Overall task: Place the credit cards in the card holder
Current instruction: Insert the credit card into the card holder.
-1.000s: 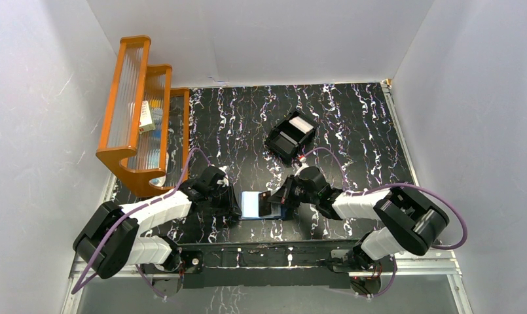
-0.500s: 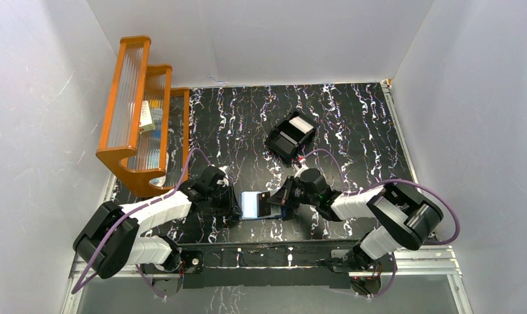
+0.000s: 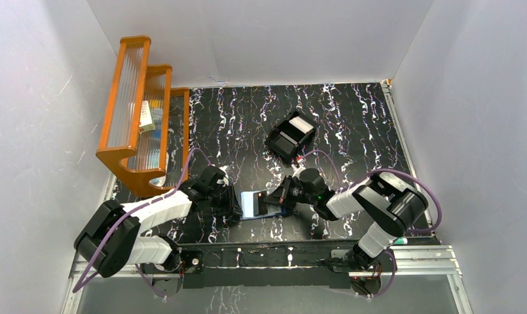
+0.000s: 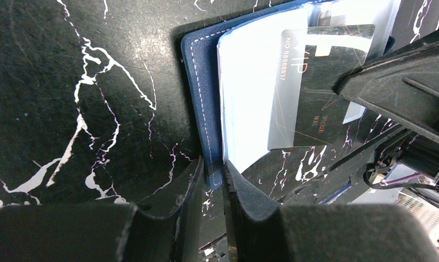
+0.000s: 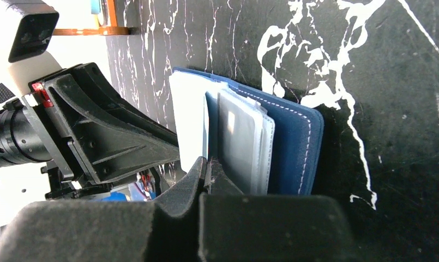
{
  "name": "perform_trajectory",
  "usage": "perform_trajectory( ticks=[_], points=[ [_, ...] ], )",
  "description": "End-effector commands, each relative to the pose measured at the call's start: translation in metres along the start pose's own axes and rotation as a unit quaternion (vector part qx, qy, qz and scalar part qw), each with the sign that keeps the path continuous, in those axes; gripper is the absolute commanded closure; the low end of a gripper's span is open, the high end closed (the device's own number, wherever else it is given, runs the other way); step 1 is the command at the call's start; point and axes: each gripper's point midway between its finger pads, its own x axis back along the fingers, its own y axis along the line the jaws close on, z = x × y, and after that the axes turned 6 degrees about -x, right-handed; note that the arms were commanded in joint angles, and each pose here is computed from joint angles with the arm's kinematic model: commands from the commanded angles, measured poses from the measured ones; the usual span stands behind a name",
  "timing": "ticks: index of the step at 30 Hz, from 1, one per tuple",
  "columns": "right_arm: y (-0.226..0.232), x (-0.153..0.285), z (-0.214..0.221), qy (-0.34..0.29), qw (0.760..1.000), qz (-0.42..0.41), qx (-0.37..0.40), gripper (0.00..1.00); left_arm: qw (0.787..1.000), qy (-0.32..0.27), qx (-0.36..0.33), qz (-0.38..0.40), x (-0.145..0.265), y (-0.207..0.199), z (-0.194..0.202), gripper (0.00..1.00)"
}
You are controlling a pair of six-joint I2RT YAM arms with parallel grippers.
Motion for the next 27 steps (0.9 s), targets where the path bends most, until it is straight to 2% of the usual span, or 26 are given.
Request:
perform_trajectory(
  ticks=[1, 4, 7, 13, 20, 27],
  points=[
    [0.013, -0.006, -0.002, 0.001, 1.0, -0.03, -0.003, 1.0, 1.0, 0.012, 0.002, -0.01, -0.001, 0.005, 0.005, 0.81],
    [0.016, -0.013, 0.001, 0.011, 0.999, -0.033, -0.006, 0.96, 1.0, 0.013, 0.002, -0.009, -0.002, 0.004, 0.004, 0.81],
    [0.011, -0.017, 0.003, 0.018, 1.0, -0.008, -0.007, 0.85, 1.0, 0.011, 0.001, -0.008, -0.001, 0.003, 0.002, 0.81],
    [-0.009, -0.004, -0.011, -0.015, 0.996, 0.091, 0.022, 0.64, 1.0, 0.008, -0.001, -0.01, 0.001, 0.003, 0.002, 0.81],
    [-0.001, 0.001, -0.014, -0.015, 0.993, 0.109, 0.04, 0.56, 1.0, 0.008, 0.0, -0.012, -0.001, 0.005, 0.002, 0.8],
    [0.005, -0.012, -0.009, -0.001, 0.993, 0.106, 0.049, 0.54, 1.0, 0.014, 0.002, -0.011, -0.004, 0.005, 0.004, 0.8]
  ],
)
